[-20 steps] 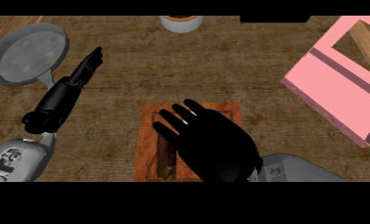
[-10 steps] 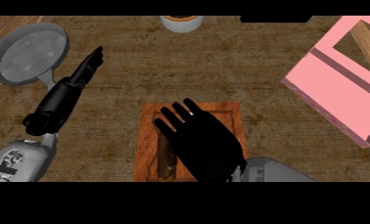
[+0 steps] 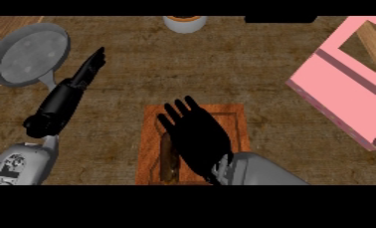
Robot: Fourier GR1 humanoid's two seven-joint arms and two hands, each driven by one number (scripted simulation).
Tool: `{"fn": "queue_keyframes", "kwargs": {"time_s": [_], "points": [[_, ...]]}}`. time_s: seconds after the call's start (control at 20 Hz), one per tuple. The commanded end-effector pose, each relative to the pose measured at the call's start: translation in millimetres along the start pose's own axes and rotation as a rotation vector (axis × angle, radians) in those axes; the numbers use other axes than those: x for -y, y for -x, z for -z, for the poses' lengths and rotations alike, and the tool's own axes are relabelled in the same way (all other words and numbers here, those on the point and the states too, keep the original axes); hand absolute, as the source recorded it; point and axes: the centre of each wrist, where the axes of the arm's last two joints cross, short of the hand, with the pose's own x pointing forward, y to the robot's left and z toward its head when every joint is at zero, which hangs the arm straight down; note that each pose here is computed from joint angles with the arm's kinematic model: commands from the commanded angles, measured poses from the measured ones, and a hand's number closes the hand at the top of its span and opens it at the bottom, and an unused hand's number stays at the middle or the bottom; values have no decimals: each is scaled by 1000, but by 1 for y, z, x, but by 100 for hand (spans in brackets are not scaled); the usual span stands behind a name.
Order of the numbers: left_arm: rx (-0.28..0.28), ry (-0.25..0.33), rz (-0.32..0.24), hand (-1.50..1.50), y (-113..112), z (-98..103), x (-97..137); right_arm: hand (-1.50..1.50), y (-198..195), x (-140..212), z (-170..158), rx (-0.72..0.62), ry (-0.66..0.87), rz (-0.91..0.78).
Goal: Pick the can from the cutting board and place it in the cardboard box
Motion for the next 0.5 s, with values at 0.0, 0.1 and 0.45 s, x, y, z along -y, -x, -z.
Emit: {"fn": "queue_keyframes", "kwargs": {"time_s": [0.0, 0.1, 0.45], "points": [[-4, 1, 5, 0, -2, 16, 2, -150, 12, -18, -5, -9, -1, -16], [1, 5, 3, 0, 6, 11, 14, -150, -13, -4, 17, -6, 9, 0], [3, -6, 4, 0, -8, 1, -12, -150, 21, -19, 11, 17, -34, 30]]}}
